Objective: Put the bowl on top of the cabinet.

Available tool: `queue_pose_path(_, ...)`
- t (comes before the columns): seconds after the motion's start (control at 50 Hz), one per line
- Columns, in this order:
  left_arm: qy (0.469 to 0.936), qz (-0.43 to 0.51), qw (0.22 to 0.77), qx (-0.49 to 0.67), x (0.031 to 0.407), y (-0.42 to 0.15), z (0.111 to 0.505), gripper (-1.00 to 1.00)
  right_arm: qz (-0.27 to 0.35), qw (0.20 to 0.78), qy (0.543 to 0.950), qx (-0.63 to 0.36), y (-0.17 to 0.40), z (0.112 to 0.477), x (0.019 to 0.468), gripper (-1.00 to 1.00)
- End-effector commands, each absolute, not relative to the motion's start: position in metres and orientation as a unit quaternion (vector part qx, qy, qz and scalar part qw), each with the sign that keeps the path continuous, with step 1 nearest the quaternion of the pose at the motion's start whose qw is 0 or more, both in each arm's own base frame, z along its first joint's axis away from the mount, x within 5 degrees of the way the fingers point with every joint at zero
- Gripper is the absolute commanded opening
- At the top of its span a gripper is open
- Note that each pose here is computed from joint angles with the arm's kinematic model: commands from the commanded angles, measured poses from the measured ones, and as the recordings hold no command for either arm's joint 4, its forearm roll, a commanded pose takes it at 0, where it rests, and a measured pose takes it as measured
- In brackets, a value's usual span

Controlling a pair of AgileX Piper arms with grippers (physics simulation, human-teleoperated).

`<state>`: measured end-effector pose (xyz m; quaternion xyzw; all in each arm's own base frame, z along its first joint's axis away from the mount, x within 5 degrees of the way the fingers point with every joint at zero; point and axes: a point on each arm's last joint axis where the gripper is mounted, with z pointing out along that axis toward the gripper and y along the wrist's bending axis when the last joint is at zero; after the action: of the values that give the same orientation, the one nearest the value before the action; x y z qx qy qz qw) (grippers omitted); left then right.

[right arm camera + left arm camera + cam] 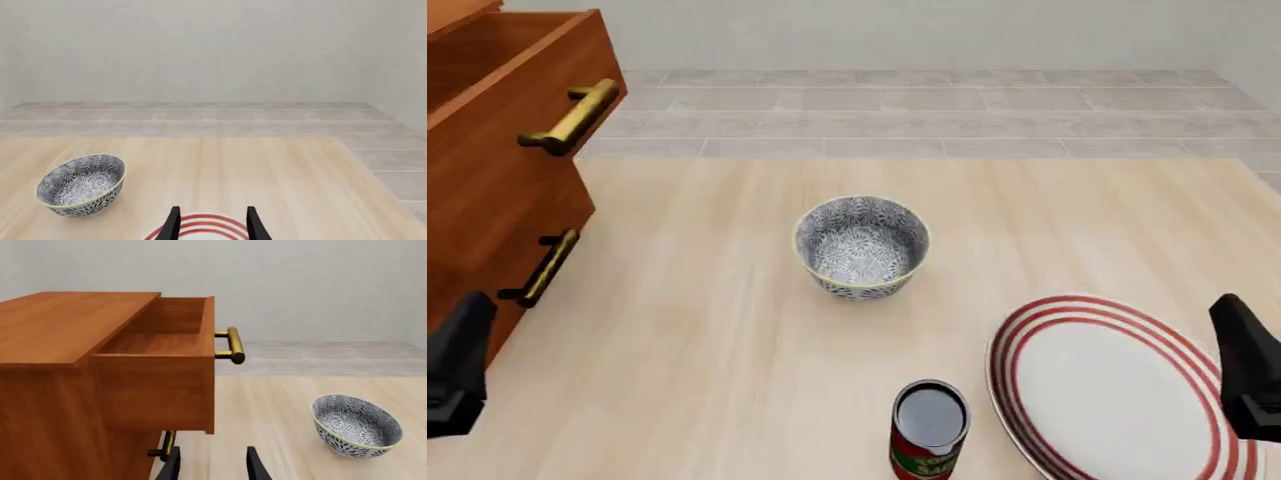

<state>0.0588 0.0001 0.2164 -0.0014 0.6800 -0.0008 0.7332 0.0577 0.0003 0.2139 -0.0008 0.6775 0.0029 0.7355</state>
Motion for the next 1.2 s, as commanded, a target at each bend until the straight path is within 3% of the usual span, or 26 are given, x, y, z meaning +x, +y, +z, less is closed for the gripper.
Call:
queue_pose_path(0.02, 0.679, -0.001, 0.735, 0.007, 0.057, -0.001, 0.213, 1.00, -0.001, 0.738, 0.675, 0.002, 0.000, 0.216, 0.056, 1.00)
queue_pose_path(0.38, 0.699, -0.031, 0.714, -0.020, 0.062, -0.001, 0.230, 1.00, -0.001, 0.737, 0.676, 0.006, -0.001, 0.216, 0.057, 1.00)
queue_pose_path(0.64, 0.668, -0.052, 0.741, 0.046, 0.040, -0.006, 0.326, 1.00, 0.003, 0.737, 0.676, 0.015, -0.001, 0.215, 0.056, 1.00)
queue_pose_path(0.72, 0.668, -0.059, 0.739, 0.063, 0.042, -0.007, 0.333, 1.00, 0.004, 0.736, 0.676, 0.016, -0.001, 0.215, 0.057, 1.00)
queue_pose_path(0.74, 0.675, -0.063, 0.732, 0.075, 0.049, -0.010, 0.356, 1.00, 0.006, 0.736, 0.677, 0.017, -0.001, 0.215, 0.057, 1.00)
queue_pose_path(0.92, 0.632, -0.074, 0.762, 0.121, 0.031, -0.009, 0.419, 1.00, 0.009, 0.736, 0.676, 0.023, -0.001, 0.217, 0.056, 1.00)
queue_pose_path(1.2, 0.619, -0.120, 0.757, 0.173, 0.077, -0.035, 0.456, 1.00, 0.011, 0.737, 0.675, 0.029, -0.002, 0.217, 0.056, 1.00)
